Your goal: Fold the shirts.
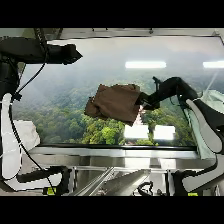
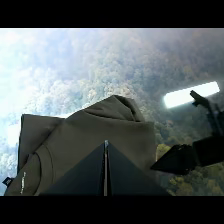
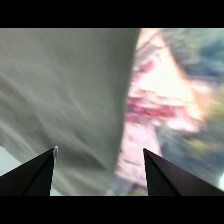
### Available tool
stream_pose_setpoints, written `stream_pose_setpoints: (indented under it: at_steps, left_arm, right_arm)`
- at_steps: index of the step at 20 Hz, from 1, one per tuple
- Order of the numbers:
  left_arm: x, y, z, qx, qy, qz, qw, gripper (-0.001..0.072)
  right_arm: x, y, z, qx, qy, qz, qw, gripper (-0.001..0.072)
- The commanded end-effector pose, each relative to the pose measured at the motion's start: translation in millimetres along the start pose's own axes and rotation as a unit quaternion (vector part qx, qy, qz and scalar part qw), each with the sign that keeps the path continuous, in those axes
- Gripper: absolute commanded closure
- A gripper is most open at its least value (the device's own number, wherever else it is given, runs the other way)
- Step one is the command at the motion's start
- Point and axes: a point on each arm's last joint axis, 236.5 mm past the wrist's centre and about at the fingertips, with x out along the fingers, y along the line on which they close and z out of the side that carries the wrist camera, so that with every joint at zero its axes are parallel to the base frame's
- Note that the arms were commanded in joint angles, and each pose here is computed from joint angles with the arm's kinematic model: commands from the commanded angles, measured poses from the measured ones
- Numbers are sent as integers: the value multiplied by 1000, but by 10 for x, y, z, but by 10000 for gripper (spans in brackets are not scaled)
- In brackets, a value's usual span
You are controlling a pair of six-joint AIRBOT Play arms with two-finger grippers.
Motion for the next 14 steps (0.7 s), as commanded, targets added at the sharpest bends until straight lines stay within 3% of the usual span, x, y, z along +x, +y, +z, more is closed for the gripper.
stream_pose_setpoints:
  at_steps: [1, 5, 6, 7, 11, 14]
  left_arm:
    - [2, -5, -4, 1, 0, 0, 1000, 696]
    - [1, -6, -3, 1, 0, 0, 1000, 696]
    - [2, -5, -5, 1, 1, 0, 1000, 696]
    - [1, -6, -4, 1, 1, 0, 1000, 696]
    - [2, -8, -26, 1, 5, 0, 1000, 696]
    - [1, -11, -68, 1, 14, -1, 1000, 696]
  right_arm:
    - [390, 126, -95, 15, 18, 42, 999, 101]
    - [579, 282, -84, -3, 0, 38, 999, 123]
    - [578, 324, -71, -8, -4, 42, 999, 368]
    - [555, 373, -63, -20, -4, 46, 999, 694]
    - [-38, 801, 134, -66, -56, 76, 993, 689]
    - [-1171, 1109, 473, -94, -171, 109, 975, 690]
